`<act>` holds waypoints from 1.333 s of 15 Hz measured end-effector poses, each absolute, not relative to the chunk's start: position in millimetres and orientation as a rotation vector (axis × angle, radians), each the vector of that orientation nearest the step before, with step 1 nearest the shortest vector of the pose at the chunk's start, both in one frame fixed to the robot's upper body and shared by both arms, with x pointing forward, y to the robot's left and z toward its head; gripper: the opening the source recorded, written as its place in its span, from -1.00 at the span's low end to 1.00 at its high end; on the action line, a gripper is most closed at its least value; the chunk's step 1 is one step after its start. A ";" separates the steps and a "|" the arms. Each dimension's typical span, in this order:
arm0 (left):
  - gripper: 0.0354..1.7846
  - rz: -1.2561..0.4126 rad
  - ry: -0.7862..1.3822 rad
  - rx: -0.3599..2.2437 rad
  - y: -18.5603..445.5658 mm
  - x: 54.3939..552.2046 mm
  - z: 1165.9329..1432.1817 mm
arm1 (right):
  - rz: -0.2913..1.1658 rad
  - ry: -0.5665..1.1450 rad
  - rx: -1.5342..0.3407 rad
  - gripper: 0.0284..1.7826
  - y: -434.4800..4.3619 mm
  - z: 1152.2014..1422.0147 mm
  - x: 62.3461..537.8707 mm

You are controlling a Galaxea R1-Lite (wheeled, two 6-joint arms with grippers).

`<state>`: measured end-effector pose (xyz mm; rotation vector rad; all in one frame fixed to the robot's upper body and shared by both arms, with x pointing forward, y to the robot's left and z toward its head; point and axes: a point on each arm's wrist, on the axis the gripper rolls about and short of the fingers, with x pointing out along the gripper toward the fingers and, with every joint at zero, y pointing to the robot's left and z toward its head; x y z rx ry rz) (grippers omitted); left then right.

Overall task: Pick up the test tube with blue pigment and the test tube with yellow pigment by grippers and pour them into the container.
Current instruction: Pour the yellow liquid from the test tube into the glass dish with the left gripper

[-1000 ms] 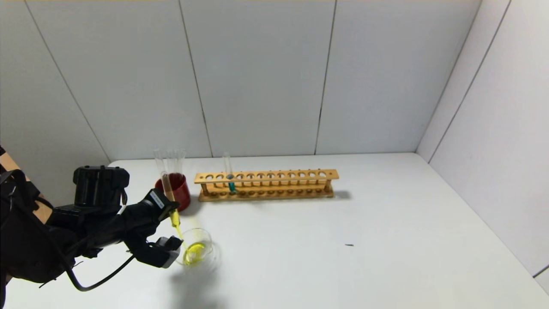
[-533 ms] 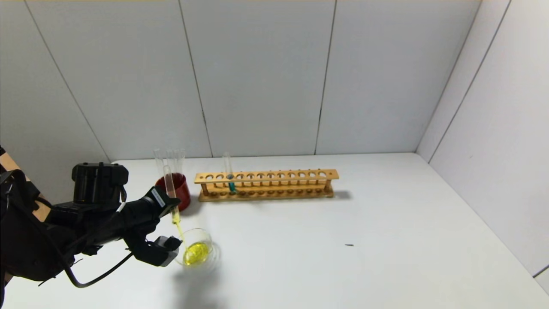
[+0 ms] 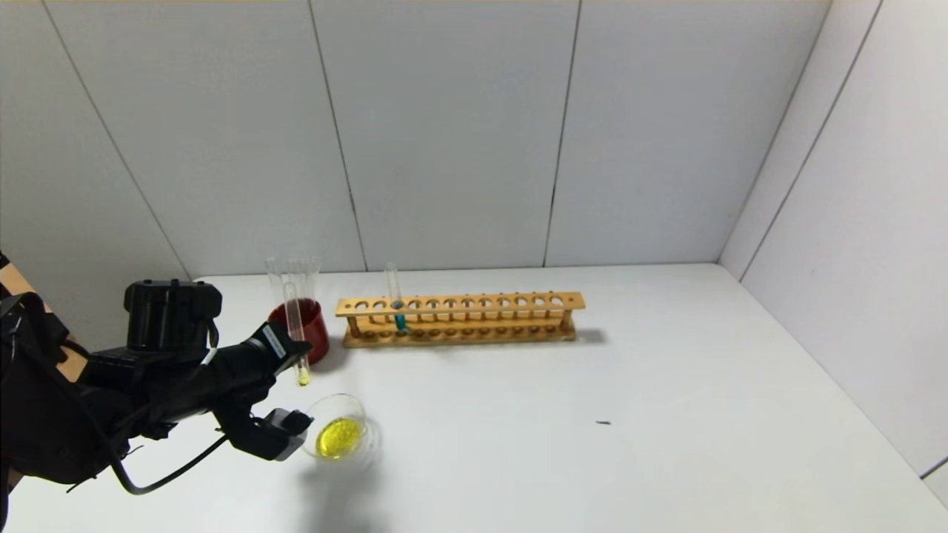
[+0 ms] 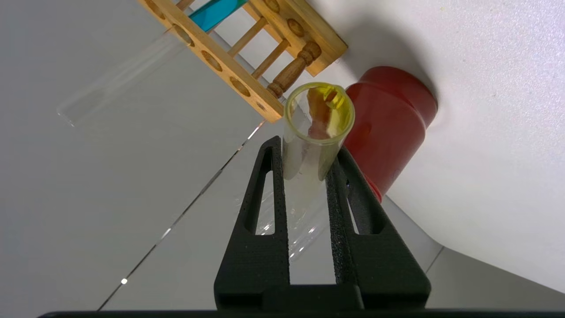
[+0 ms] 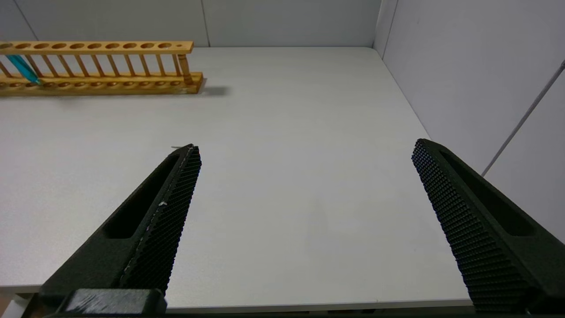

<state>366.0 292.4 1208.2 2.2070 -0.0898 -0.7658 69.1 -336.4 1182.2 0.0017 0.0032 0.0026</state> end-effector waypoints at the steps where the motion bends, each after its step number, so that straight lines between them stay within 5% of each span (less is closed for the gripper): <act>1: -0.68 -0.765 -0.092 2.213 292.4 366.2 1208.4 | 0.003 0.003 0.001 0.96 -336.4 1182.2 69.1; 20: -0.68 -0.756 -0.115 2.315 292.9 365.6 1211.0 | 0.003 0.003 0.002 0.96 -336.4 1182.2 69.1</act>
